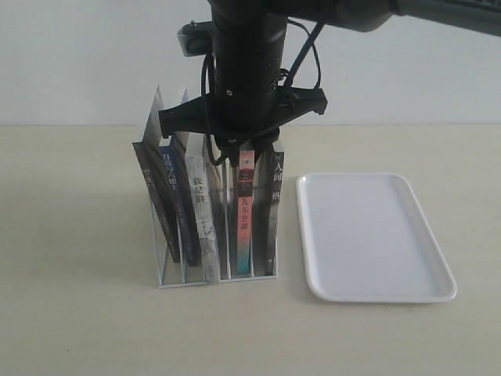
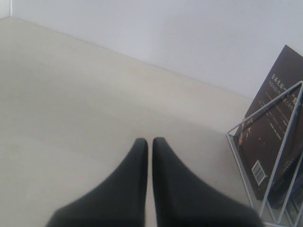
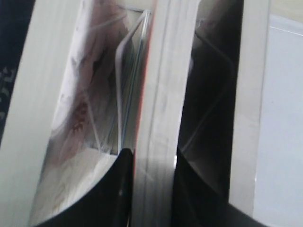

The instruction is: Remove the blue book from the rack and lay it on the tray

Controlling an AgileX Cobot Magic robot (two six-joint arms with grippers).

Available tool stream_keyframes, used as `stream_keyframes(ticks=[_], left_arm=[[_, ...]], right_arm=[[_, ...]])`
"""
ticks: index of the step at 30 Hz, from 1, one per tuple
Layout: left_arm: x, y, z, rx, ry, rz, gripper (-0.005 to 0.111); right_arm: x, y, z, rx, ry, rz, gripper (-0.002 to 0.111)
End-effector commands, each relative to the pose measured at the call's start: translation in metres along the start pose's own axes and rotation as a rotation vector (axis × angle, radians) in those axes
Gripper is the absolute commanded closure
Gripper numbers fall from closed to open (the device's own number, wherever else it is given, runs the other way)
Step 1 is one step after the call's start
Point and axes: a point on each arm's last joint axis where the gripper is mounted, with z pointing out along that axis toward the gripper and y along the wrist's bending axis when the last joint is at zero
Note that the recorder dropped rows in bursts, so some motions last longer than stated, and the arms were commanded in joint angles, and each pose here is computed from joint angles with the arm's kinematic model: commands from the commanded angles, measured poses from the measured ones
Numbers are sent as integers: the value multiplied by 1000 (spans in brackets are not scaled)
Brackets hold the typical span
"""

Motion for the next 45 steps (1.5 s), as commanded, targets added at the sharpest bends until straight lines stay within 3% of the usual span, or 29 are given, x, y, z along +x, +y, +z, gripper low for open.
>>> stream_keyframes(ticks=[1, 7, 21, 45], left_arm=[[0, 0, 0, 4, -12, 4, 103], [0, 0, 0, 4, -12, 4, 103], [0, 0, 0, 4, -12, 4, 103], [0, 0, 0, 4, -12, 4, 103]], right_arm=[[-1, -3, 0, 12, -1, -30, 108], [-3, -7, -21, -7, -44, -52, 108], [8, -45, -138, -58, -309, -10, 108], [8, -46, -141, -52, -317, -10, 108]])
